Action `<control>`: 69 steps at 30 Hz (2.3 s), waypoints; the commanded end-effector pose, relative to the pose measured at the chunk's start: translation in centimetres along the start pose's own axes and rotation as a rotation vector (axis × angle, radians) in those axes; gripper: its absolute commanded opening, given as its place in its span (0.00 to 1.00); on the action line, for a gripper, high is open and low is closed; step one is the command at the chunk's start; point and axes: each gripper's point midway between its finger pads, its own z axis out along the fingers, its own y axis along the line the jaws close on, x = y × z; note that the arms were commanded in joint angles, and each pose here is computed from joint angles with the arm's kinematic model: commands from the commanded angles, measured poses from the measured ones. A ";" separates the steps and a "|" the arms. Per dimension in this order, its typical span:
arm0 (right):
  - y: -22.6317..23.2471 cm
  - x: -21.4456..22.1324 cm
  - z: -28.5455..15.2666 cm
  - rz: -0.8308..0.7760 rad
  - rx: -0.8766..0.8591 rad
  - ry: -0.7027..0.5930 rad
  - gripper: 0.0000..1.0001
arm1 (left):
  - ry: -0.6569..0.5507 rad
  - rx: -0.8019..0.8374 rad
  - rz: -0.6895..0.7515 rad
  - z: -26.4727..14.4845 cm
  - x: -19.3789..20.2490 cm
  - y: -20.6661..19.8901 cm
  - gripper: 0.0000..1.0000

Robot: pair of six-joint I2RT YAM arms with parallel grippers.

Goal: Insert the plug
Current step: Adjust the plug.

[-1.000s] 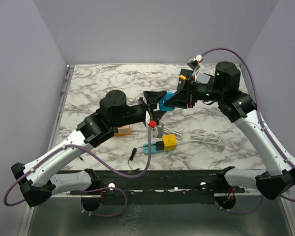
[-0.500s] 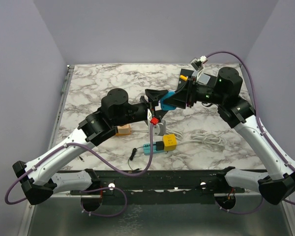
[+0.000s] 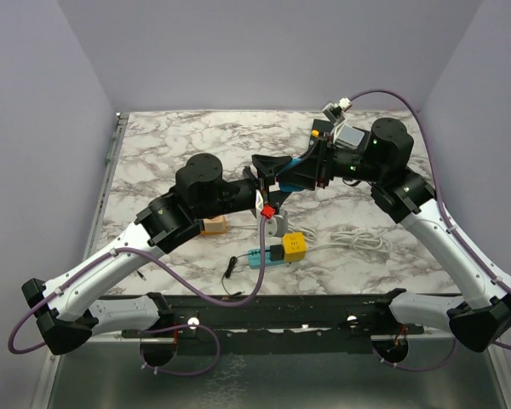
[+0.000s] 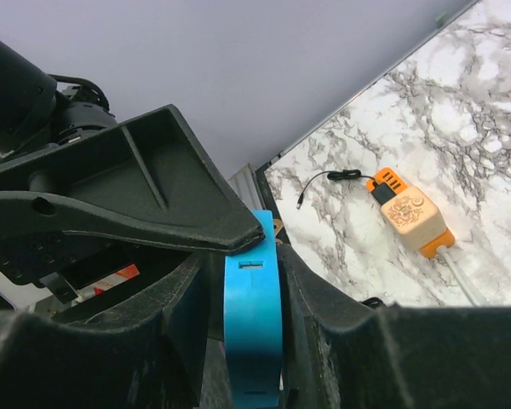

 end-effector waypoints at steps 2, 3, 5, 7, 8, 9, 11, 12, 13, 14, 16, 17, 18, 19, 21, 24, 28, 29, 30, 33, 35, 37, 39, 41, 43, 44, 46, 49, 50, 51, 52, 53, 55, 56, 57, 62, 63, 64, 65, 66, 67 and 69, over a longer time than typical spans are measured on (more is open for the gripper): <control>0.5 0.3 0.7 -0.007 -0.018 0.014 0.37 | 0.003 -0.026 0.025 -0.6 -0.4 0.7 0.18; 0.5 0.3 0.6 -0.008 -0.016 0.012 0.34 | 0.004 -0.026 0.026 -0.7 -0.4 0.7 0.18; 0.5 0.2 0.6 -0.010 -0.009 0.008 0.26 | 0.004 -0.028 0.027 -0.8 -0.4 0.6 0.18; 0.4 0.0 0.6 -0.015 -0.001 0.002 0.15 | 0.005 -0.028 0.027 -0.8 -0.4 0.6 0.18; 0.5 0.0 0.5 -0.017 0.001 0.000 0.11 | 0.005 -0.028 0.027 -0.8 -0.4 0.6 0.18; 0.4 0.0 0.5 -0.018 0.002 0.001 0.06 | 0.005 -0.028 0.027 -0.9 -0.4 0.6 0.18; 0.5 0.0 0.5 -0.020 0.001 0.002 0.01 | 0.005 -0.027 0.032 -0.9 -0.4 0.6 0.18; 0.5 0.0 0.5 -0.020 -0.001 0.004 0.01 | 0.007 -0.025 0.032 -0.9 -0.3 0.5 0.18; 0.6 0.1 0.5 -0.022 -0.006 0.006 0.01 | 0.007 -0.025 0.032 -0.9 -0.3 0.4 0.20; 0.6 0.1 0.4 -0.025 -0.009 0.007 0.01 | 0.008 -0.023 0.032 -0.9 -0.2 0.3 0.24; 0.9 0.3 0.2 -0.038 -0.018 0.018 0.01 | 0.012 -0.020 0.034 -1.0 0.0 0.1 0.49; 1.1 0.5 0.1 -0.048 -0.032 0.027 0.01 | 0.015 -0.020 0.031 -1.0 0.0 0.0 0.79; 1.3 0.8 0.0 -0.057 -0.046 0.045 0.01 | 0.018 -0.020 0.021 -1.1 0.1 -0.2 0.96; 1.6 1.1 -0.1 -0.068 -0.067 0.065 0.01 | 0.019 -0.022 0.008 -1.1 0.1 -0.2 0.99; 2.0 1.9 -0.3 -0.091 -0.100 0.113 0.01 | 0.023 -0.030 -0.032 -1.3 0.1 -0.3 0.99; 1.6 3.1 -0.7 -0.136 -0.102 0.185 0.01 | 0.048 -0.056 -0.124 -1.9 0.6 -0.5 0.99; 0.8 4.7 -1.6 -0.196 -0.084 0.288 0.01 | 0.132 -0.096 -0.294 -3.2 2.7 -2.7 0.99; 0.6 5.3 -1.9 -0.209 -0.080 0.312 0.01 | 0.150 -0.103 -0.337 -3.5 3.3 -3.4 0.99; 0.3 5.8 -2.2 -0.223 -0.069 0.327 0.01 | 0.161 -0.113 -0.383 -3.8 3.6 -4.0 0.99; -0.8 7.0 -3.0 -0.295 -0.030 0.361 0.01 | 0.184 -0.105 -0.514 -3.8 4.6 -5.9 0.99; -1.2 7.7 -3.6 -0.314 -0.019 0.390 0.10 | 0.198 -0.085 -0.570 -3.8 5.3 -7.3 0.99; -1.8 8.0 -4.0 -0.326 0.020 0.414 0.23 | 0.224 -0.074 -0.623 -3.9 6.4 -8.5 0.99; -2.1 8.0 -4.4 -0.351 0.051 0.412 0.24 | 0.253 -0.056 -0.664 -3.9 7.4 -10.0 0.99; -2.2 7.9 -4.7 -0.371 0.069 0.408 0.24 | 0.269 -0.029 -0.691 -3.9 8.0 -11.5 0.99; -2.2 7.9 -4.9 -0.379 0.075 0.405 0.24 | 0.273 0.002 -0.706 -3.8 8.4 -12.9 0.99; -2.3 7.9 -5.0 -0.380 0.083 0.405 0.25 | 0.273 0.021 -0.714 -3.7 8.6 -13.8 0.99; -3.1 8.0 -5.1 -0.378 0.127 0.410 0.29 | 0.266 0.064 -0.721 -3.3 8.9 -15.4 0.99; -4.8 8.4 -5.4 -0.356 0.209 0.439 0.29 | 0.255 0.135 -0.721 -2.6 9.4 -17.5 0.99; -5.5 8.5 -5.4 -0.349 0.239 0.447 0.24 | 0.256 0.156 -0.720 -2.3 9.6 -18.0 0.99; -6.2 8.6 -5.5 -0.338 0.273 0.455 0.19 | 0.259 0.176 -0.722 -2.0 9.8 -18.5 0.99; -6.8 8.7 -5.6 -0.332 0.303 0.465 0.14 | 0.263 0.192 -0.727 -1.7 10.0 -18.8 0.99; -7.4 8.9 -5.7 -0.324 0.329 0.475 0.10 | 0.266 0.211 -0.728 -1.3 10.2 -19.2 0.99; -8.2 9.1 -5.7 -0.316 0.361 0.478 0.03 | 0.271 0.241 -0.732 -0.7 10.5 -19.7 0.99; -8.4 9.2 -5.8 -0.313 0.370 0.479 0.01 | 0.274 0.249 -0.735 -0.4 10.6 -19.8 0.99; -8.6 9.2 -5.8 -0.311 0.382 0.476 0.01 | 0.276 0.254 -0.737 -0.1 10.7 -19.8 0.99; -9.6 9.6 -6.3 -0.305 0.421 0.466 0.01 | 0.270 0.291 -0.739 0.7 11.1 -20.6 0.99; -9.6 9.7 -6.4 -0.302 0.415 0.463 0.01 | 0.267 0.275 -0.734 1.0 11.1 -20.0 0.99; -9.3 9.7 -6.3 -0.302 0.404 0.455 0.01 | 0.265 0.240 -0.729 1.3 11.0 -18.9 0.99; -9.0 9.6 -6.2 -0.303 0.388 0.444 0.01 | 0.257 0.193 -0.725 1.6 10.8 -17.3 0.99; -8.6 9.6 -6.1 -0.304 0.364 0.432 0.01 | 0.246 0.149 -0.724 1.8 10.5 -15.6 0.99; -8.1 9.5 -5.9 -0.308 0.332 0.418 0.01 | 0.222 0.118 -0.720 1.8 9.9 -14.1 0.99; -6.8 9.3 -5.4 -0.316 0.256 0.389 0.01 | 0.167 0.076 -0.694 1.6 8.4 -11.4 0.94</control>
